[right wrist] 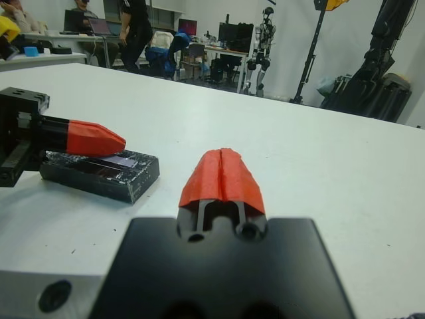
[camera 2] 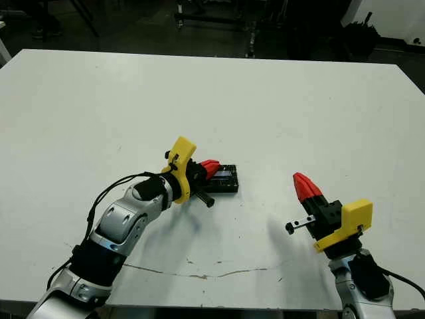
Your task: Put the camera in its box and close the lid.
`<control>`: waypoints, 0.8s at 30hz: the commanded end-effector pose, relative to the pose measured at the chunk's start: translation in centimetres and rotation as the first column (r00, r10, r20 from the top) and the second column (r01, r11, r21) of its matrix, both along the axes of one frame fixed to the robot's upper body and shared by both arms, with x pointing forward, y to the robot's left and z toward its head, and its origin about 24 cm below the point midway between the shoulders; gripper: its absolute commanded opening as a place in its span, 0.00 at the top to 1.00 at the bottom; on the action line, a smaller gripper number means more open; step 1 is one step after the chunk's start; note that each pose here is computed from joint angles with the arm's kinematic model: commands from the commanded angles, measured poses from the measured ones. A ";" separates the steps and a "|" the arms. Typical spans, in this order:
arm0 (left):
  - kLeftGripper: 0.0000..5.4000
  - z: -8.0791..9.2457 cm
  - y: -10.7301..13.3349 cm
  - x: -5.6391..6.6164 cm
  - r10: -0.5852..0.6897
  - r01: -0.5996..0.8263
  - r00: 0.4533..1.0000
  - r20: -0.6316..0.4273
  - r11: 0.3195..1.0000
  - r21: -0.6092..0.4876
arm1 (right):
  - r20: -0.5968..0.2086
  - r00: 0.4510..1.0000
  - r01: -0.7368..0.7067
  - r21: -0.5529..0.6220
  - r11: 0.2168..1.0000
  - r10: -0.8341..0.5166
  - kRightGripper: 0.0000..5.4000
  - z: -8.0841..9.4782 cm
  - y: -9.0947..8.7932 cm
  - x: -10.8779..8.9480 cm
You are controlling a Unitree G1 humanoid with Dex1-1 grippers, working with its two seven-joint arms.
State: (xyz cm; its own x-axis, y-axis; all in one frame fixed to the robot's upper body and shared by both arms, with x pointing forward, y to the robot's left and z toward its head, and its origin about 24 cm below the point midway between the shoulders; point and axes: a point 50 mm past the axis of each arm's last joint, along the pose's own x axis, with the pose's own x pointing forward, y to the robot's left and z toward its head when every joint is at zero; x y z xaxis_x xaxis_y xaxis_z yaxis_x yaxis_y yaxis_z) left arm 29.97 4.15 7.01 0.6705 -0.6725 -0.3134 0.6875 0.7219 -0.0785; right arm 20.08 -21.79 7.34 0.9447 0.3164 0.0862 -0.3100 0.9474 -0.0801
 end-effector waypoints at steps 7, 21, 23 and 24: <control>1.00 0.1 2.7 -1.6 0.038 -0.038 0.999 -0.004 0.998 -0.059 | 0.006 1.000 0.010 -0.027 1.000 -0.010 1.00 0.1 -0.3 0.0; 1.00 5.6 10.6 -2.2 0.416 -0.269 0.714 0.564 0.906 -0.328 | 0.060 0.990 0.124 0.038 0.992 -0.126 1.00 1.0 0.4 0.8; 1.00 5.1 11.6 -2.3 0.476 -0.329 0.667 0.573 0.878 -0.347 | 0.064 0.982 0.175 0.050 0.983 -0.178 1.00 1.1 0.4 0.8; 1.00 4.8 12.1 -2.4 0.509 -0.367 0.644 0.571 0.860 -0.353 | 0.071 0.975 0.205 0.051 0.977 -0.209 1.00 1.2 0.4 0.9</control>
State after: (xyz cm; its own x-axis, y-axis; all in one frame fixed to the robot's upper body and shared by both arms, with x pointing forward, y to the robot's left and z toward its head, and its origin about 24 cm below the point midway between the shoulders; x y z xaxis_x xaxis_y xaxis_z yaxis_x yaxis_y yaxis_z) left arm 27.75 15.46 12.73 0.8656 -0.2960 0.4039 0.2856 0.9544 0.0875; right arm 20.83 -21.31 8.36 0.9747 0.1488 0.1665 -0.1422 0.9885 -0.0510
